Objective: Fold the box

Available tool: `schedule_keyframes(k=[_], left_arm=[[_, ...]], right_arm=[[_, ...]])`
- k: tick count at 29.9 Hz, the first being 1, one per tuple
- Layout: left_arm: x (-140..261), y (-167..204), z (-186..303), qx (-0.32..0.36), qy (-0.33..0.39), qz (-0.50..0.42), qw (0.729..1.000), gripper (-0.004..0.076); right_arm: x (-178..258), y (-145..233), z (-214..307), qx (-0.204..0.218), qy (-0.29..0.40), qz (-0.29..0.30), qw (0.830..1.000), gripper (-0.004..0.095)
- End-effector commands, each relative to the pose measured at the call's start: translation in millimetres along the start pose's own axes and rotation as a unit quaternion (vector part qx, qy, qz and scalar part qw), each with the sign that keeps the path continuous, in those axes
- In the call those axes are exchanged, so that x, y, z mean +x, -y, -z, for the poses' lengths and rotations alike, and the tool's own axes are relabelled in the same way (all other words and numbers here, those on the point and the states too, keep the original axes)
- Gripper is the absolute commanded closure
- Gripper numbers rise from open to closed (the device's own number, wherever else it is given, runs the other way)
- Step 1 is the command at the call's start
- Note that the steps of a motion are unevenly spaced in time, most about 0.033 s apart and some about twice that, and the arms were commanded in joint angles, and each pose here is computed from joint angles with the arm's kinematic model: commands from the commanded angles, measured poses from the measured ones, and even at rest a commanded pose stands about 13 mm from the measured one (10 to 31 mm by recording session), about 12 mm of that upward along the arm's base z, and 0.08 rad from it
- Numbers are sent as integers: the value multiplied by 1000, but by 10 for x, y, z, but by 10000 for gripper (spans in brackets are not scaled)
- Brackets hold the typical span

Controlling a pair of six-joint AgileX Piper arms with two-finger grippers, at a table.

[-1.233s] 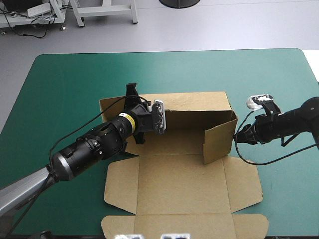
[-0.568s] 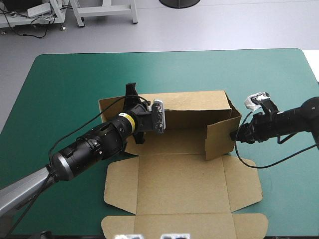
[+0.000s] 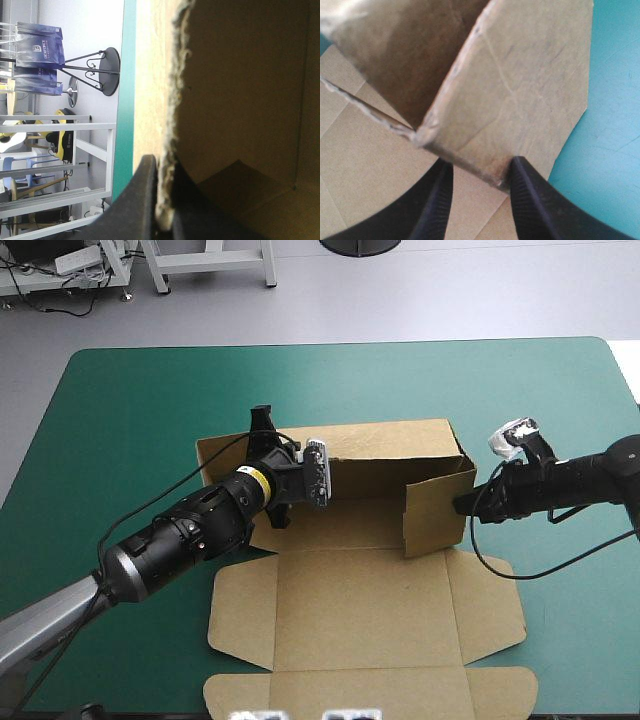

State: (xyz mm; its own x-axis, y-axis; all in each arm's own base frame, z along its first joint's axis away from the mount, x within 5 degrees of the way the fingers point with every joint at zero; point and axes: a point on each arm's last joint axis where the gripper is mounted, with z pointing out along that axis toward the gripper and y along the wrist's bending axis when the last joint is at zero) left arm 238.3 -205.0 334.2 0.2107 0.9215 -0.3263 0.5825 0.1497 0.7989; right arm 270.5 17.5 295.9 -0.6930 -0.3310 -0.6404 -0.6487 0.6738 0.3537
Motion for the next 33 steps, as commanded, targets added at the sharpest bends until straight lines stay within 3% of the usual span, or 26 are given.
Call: schedule_keyframes(k=[1,6,20,33], left_arm=[[-27,-80,106,-10,15,33,999,729],[-35,-82,107,-11,19,34,999,729],[-47,-87,107,-14,26,34,999,729],[-75,-95,109,-18,41,35,998,729]], right_arm=[[-137,-134,118,-13,52,13,998,550],[-143,-140,119,-16,55,13,998,550],[-239,-30,137,47,108,27,993,550],[-301,-54,152,39,141,56,988,550]])
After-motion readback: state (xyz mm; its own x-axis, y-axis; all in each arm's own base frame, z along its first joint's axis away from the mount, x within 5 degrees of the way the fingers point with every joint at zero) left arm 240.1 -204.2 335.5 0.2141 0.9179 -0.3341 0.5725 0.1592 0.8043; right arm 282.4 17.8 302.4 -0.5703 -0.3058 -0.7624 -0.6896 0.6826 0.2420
